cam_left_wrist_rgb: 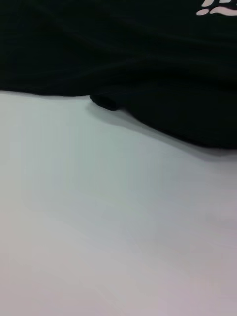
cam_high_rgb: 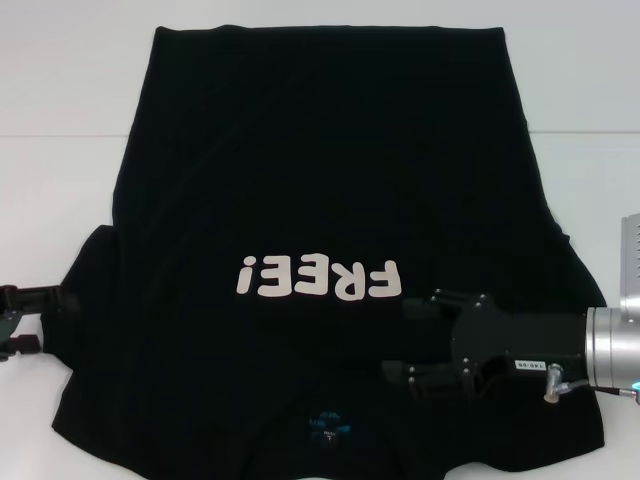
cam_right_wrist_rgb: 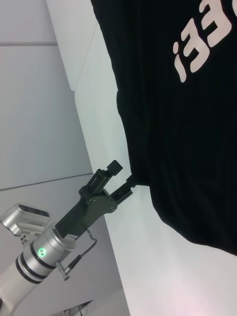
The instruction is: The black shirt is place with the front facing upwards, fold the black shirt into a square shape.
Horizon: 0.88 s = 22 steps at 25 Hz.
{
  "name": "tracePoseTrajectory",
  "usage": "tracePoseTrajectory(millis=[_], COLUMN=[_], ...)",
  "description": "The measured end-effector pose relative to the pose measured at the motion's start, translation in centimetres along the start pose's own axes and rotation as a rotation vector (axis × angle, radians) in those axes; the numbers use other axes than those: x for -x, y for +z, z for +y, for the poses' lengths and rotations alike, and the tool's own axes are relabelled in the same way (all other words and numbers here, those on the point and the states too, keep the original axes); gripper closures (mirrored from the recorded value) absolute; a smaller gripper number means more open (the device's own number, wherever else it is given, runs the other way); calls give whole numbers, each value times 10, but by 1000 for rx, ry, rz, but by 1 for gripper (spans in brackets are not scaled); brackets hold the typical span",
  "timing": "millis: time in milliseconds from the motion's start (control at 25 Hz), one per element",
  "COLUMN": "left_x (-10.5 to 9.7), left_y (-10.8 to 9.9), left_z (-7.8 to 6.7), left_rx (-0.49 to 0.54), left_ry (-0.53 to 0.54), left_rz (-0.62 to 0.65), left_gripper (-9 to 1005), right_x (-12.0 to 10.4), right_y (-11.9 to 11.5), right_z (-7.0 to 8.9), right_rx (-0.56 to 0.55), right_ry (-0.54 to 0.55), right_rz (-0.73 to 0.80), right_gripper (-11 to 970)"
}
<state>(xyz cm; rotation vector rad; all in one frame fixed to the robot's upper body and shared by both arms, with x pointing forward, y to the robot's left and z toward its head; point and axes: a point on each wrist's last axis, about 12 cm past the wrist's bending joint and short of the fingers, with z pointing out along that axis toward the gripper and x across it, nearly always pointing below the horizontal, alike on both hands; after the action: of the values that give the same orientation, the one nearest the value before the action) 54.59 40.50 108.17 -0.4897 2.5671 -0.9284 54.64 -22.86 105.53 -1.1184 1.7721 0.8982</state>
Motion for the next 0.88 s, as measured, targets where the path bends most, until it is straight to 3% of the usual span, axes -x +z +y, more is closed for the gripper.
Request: tracePoseTrajectory(millis=[360,880], left_x=[1,6], left_y=[8,11], left_z=[-9,-14], left_rx=[-13,17], left_ry=[17,60], left_rz=[31,33], left_gripper=[66,193], right_x=[0,1], right_y=[-1,-3], right_z=[1,3], right_rx=[12,27], right_ry=[0,3], right_rz=[-4,-19], right_gripper=[18,17])
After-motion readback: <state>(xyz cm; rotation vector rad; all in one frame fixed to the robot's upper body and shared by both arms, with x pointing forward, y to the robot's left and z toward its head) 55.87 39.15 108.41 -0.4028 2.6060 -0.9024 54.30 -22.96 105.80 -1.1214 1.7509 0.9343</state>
